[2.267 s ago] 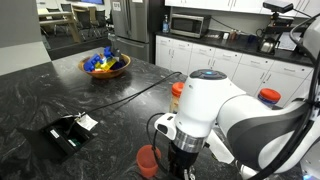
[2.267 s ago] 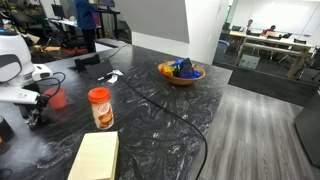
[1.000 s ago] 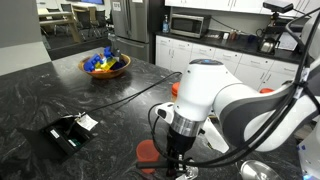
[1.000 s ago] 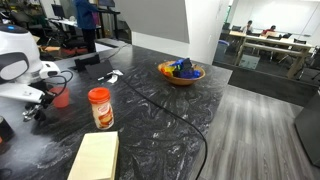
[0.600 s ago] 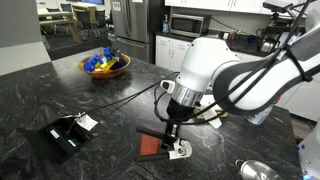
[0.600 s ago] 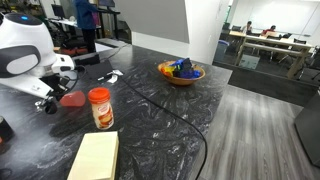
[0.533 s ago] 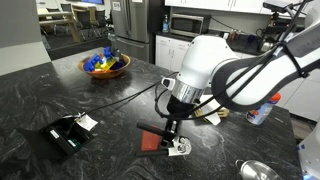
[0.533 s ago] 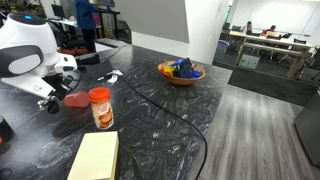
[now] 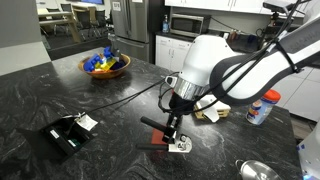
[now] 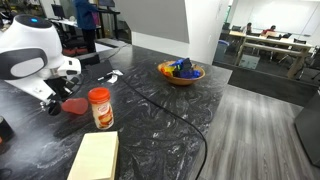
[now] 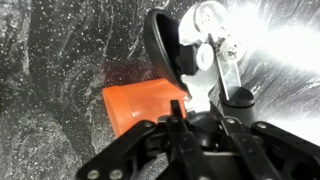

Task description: Move the can opener on the counter

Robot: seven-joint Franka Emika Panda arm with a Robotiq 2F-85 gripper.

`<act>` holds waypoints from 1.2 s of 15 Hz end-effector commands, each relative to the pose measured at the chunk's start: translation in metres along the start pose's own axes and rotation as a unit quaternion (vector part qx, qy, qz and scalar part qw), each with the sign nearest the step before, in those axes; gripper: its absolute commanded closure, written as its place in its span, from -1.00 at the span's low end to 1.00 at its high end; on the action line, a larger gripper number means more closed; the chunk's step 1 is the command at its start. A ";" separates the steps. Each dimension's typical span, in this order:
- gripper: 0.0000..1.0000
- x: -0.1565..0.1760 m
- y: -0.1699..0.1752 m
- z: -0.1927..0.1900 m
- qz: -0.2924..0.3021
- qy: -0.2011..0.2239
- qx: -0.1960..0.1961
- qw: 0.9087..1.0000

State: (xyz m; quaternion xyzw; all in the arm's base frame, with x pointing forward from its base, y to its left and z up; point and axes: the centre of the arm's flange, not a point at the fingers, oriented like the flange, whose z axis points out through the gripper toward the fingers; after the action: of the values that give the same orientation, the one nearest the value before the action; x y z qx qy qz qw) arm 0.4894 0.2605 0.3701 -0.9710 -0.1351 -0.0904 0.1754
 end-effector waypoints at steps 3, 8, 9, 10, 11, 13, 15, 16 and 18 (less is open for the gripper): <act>0.86 -0.006 0.002 -0.009 0.063 0.008 -0.009 0.998; 0.86 0.004 -0.005 -0.022 0.085 0.001 -0.032 0.996; 0.86 0.007 -0.009 -0.027 0.088 0.002 -0.038 0.995; 0.86 0.012 -0.015 -0.033 0.090 0.001 -0.045 0.995; 0.86 0.016 -0.020 -0.038 0.091 0.000 -0.050 0.995; 0.86 0.028 -0.033 -0.046 0.101 0.003 -0.062 0.993; 0.86 0.040 -0.044 -0.047 0.111 0.013 -0.061 0.992; 0.86 0.046 -0.049 -0.045 0.114 0.017 -0.060 0.992; 0.86 0.057 -0.059 -0.035 0.120 0.026 -0.057 0.991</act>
State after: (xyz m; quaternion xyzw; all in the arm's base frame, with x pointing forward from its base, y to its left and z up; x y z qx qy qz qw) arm 0.5028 0.2920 0.4347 -0.9857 -0.0189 -0.1007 0.1336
